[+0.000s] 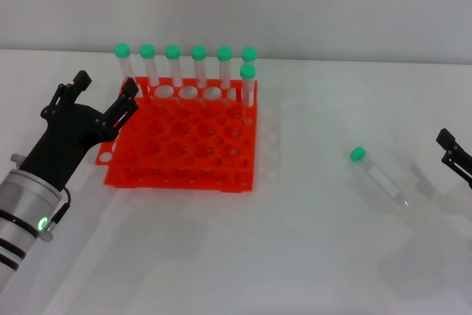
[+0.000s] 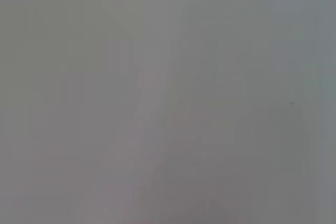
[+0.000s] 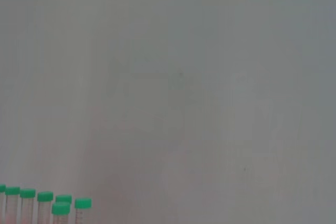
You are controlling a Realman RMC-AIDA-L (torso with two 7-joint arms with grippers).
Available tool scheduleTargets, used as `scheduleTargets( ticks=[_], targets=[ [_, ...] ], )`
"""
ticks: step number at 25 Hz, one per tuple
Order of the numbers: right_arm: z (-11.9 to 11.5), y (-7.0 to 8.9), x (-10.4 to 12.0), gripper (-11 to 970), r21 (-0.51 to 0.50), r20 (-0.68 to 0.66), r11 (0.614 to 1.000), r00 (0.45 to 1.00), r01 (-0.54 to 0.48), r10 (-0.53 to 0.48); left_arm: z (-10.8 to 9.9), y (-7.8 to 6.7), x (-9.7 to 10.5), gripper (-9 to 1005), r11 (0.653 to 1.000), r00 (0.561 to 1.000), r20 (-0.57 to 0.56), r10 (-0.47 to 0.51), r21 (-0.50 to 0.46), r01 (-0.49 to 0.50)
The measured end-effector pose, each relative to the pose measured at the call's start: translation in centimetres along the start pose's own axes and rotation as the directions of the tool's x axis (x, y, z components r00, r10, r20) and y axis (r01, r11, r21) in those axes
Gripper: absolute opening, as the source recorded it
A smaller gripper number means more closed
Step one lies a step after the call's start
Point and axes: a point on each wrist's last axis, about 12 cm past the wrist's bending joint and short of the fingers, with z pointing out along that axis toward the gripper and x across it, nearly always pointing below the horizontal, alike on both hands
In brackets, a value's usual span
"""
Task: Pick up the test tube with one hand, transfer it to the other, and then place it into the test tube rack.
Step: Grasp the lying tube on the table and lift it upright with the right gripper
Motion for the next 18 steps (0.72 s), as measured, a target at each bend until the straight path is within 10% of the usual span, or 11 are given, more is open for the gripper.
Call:
scheduleTargets(
  ticks=[18],
  targets=[
    [-1.2, 1.2, 0.4, 840, -0.032, 0.004, 0.998, 0.998, -0.056, 0.056, 0.0, 0.1, 0.1, 872, 1.000, 1.000, -0.012, 0.010, 0.003, -0.010]
  ],
)
